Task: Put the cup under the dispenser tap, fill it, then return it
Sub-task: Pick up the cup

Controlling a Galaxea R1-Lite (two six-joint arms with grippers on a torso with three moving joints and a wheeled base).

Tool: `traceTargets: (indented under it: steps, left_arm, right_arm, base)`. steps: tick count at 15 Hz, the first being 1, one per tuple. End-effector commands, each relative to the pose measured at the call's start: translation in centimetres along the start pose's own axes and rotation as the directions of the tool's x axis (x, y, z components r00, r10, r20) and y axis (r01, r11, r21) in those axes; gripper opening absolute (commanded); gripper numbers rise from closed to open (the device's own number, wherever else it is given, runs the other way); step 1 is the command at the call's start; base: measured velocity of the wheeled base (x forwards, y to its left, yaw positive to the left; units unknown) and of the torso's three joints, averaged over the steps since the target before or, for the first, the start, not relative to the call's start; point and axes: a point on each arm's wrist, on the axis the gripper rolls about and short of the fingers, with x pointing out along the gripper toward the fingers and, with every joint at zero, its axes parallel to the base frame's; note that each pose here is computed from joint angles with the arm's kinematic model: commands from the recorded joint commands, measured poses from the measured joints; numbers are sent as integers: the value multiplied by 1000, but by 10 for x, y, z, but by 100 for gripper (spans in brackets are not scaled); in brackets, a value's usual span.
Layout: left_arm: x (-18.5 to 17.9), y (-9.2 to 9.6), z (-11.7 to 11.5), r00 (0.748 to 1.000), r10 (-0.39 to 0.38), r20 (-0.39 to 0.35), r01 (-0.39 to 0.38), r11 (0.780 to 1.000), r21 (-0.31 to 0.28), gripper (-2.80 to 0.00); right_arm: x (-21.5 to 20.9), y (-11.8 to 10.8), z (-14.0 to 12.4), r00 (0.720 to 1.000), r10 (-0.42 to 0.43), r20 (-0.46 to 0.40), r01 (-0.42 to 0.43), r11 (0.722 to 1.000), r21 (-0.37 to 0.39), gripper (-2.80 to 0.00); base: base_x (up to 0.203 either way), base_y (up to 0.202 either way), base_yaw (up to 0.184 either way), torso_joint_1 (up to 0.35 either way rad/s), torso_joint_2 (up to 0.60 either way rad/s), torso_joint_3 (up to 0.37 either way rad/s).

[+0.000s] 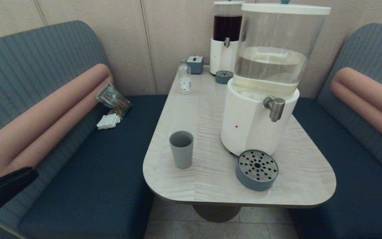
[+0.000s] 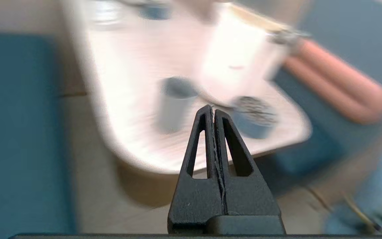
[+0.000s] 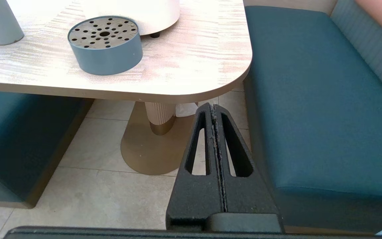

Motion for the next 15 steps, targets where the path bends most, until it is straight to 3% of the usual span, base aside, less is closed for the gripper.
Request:
traceTargets:
  steps: [1,4,6,8,9,14,15]
  left_arm:
    - [18,12,-17,975,-194,-111,189,981,-51,-280]
    - [28,21,-32,954,-230,-194,213,971,-105,-280]
    - [41,32,-39,945,-231,-231,214,972,-98,-280]
    - [57,42,-41,930,-293,-220,284,956,-75,-280]
    - [66,48,-45,921,-324,-218,316,946,-70,0]
    - [108,87,-85,904,-360,-230,361,932,-41,0]
    - [115,98,-98,901,-354,-253,366,931,1,0]
  right_arm:
    - [0,0,0,1000,0,-3,0,1000,0,-280]
    - [0,0,0,1000,0,-1,0,1000,-1,-280]
    - [0,0,0,1000,0,-2,0,1000,-1,-280]
    - [0,0,0,1000,0,-2,0,1000,-1,-280]
    - [0,0,0,1000,0,-1,0,1000,-1,-280]
    - [0,0,0,1000,0,-2,0,1000,-1,-280]
    - [0,0,0,1000,0,-1,0,1000,-1,-280]
  base:
    - [0,0,0,0,0,0]
    - [0,0,0,0,0,0]
    - [0,0,0,0,0,0]
    - [0,0,0,0,0,0]
    - [0,0,0,0,0,0]
    - [0,0,0,0,0,0]
    - [0,0,0,0,0,0]
